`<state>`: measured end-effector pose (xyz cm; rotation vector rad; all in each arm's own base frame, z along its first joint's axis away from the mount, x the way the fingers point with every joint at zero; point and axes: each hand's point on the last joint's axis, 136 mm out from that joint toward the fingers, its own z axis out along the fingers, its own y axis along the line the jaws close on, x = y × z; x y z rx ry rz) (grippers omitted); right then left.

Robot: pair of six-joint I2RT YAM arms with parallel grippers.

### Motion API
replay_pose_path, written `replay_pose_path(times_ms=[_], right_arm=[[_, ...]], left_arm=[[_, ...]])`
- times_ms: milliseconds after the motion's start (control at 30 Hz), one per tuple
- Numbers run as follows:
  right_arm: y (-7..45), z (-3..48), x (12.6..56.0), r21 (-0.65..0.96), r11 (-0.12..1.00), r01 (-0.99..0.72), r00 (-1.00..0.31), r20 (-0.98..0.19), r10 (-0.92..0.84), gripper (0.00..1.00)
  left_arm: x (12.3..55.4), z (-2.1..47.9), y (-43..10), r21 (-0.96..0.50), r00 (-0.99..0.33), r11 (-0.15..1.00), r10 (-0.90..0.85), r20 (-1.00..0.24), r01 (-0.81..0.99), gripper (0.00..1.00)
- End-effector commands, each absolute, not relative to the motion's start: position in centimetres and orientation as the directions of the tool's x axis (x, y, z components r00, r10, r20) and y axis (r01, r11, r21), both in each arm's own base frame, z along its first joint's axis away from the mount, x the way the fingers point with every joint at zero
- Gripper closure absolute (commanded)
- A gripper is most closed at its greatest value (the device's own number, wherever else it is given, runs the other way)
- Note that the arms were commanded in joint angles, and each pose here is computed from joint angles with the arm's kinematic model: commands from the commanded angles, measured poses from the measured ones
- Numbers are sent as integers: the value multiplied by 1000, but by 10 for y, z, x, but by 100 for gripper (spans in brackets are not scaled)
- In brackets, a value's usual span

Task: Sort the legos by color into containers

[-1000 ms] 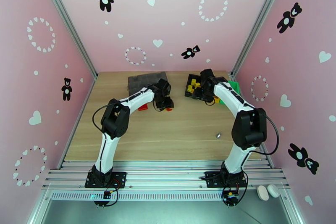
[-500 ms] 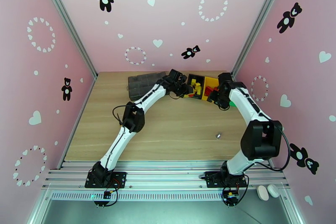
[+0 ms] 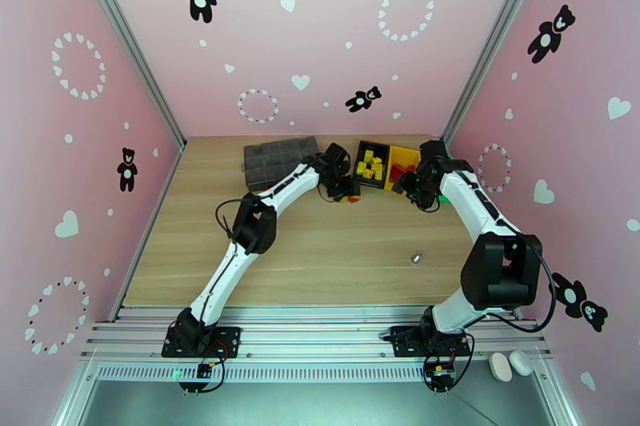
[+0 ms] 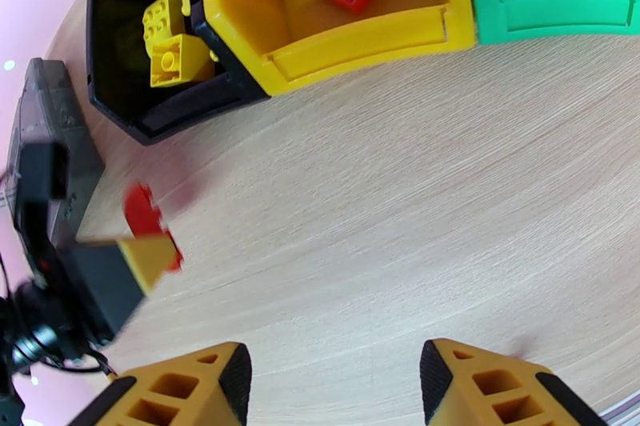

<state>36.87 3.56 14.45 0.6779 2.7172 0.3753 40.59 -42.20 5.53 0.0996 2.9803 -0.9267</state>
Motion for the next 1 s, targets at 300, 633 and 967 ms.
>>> replay_pose_path(times_ms=[300,633,967], right_arm=[[89,117,360,259,904,339,-907,-167,387,39],[126,110,372,244,924,295,-922,-181,342,36],[166,57,358,-7,998,-70,-997,-29,-70,31]], left_arm=[[359,67,-412,-432,-984,884,163,-72,178,33],[350,105,-342,-379,-985,913,104,-138,150,22],[344,107,-215,-361,-975,925,-177,-133,-118,12]])
